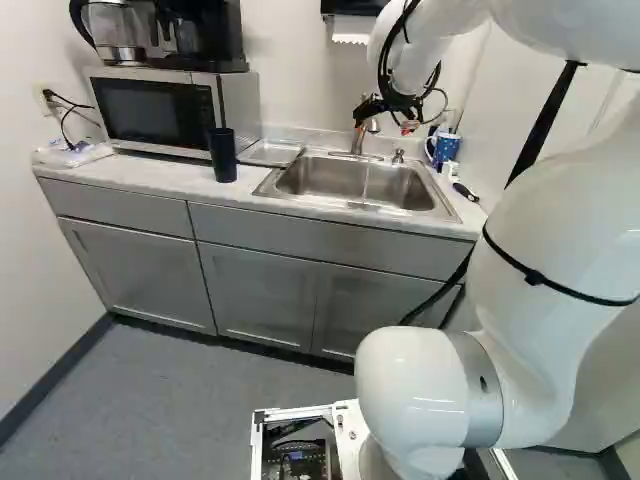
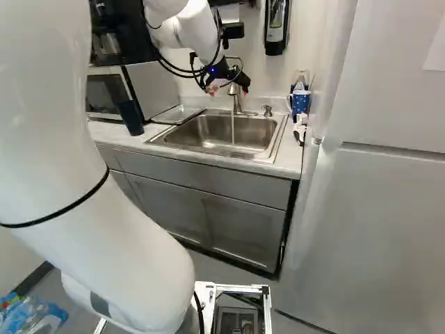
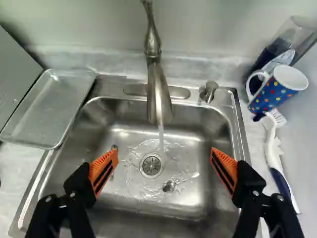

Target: Rinse the cup and place it in the tray

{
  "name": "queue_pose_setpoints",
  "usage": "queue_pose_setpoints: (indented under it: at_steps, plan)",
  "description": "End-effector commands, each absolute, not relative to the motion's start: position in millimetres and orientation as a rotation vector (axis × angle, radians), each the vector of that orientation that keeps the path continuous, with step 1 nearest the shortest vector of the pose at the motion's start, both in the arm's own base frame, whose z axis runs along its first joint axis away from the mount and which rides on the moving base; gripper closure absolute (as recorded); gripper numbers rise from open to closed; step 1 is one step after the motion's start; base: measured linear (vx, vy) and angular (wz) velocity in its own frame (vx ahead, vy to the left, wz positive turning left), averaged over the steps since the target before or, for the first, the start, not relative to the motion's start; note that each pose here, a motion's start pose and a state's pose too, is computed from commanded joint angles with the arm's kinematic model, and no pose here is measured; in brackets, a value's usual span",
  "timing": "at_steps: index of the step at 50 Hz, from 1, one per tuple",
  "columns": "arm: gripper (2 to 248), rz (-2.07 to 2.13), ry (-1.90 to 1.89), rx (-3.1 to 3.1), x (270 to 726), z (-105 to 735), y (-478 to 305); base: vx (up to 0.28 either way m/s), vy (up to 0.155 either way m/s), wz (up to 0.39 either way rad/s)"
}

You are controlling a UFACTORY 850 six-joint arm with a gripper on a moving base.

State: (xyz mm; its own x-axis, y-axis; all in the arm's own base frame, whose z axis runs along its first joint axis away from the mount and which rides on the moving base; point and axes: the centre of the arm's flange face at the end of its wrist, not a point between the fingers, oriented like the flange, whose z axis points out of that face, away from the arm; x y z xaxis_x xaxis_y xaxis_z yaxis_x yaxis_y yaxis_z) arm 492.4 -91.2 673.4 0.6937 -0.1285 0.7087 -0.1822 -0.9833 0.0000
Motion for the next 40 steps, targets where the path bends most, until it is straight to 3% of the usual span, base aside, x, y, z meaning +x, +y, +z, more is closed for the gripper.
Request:
queue_pose_setpoints:
  at_steps: [11,40]
  plan:
    - [3,1.06,-0.277,2.873,465,668,-91,0.0,0.0,0.0]
    - [3,0.924,-0.283,2.928,458,663,-89,0.0,0.0,0.0]
